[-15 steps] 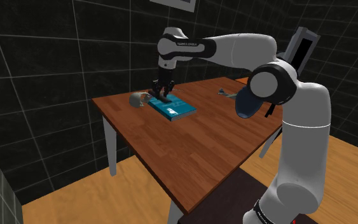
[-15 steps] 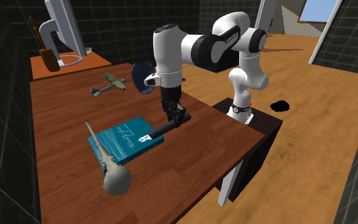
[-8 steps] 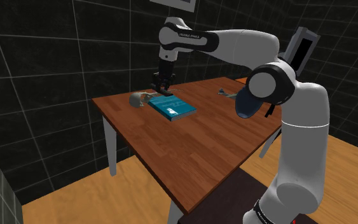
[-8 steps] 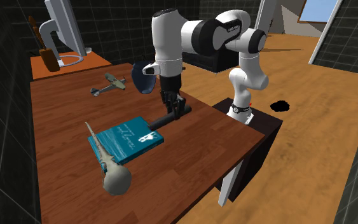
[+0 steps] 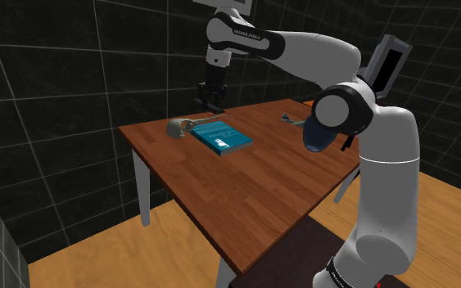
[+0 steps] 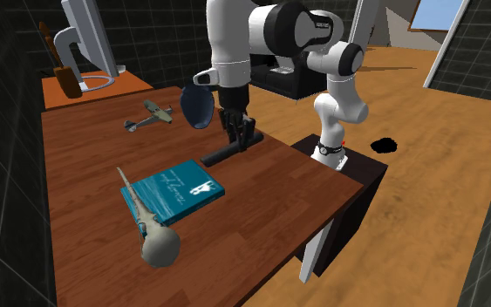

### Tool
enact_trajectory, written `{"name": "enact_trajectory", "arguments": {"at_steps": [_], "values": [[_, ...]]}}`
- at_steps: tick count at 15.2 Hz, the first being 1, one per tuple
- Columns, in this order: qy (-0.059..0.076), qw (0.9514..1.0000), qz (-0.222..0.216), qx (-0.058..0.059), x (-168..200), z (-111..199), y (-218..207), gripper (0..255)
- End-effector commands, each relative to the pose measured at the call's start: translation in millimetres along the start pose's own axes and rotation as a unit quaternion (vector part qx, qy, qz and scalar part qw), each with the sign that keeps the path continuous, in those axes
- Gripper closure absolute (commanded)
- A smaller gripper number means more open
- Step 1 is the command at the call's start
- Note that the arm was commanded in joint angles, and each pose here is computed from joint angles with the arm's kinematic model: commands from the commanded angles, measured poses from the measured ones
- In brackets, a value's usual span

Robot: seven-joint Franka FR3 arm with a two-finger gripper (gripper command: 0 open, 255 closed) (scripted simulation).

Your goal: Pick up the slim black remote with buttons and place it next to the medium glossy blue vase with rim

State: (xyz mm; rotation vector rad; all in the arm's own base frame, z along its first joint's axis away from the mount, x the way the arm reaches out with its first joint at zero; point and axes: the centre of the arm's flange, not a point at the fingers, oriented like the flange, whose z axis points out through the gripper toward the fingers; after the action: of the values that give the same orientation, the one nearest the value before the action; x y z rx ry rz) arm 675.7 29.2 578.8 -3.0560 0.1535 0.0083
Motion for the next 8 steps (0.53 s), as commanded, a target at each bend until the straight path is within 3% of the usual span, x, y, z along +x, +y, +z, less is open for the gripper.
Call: {"name": "enact_trajectory", "arguments": {"at_steps": [1,8], "values": [[0.0,1.0,0.0,0.0,-0.1,-10.3,-1.7,255],[0.0,1.0,0.0,0.0,-0.4,-47.1,-4.7,255]]}}
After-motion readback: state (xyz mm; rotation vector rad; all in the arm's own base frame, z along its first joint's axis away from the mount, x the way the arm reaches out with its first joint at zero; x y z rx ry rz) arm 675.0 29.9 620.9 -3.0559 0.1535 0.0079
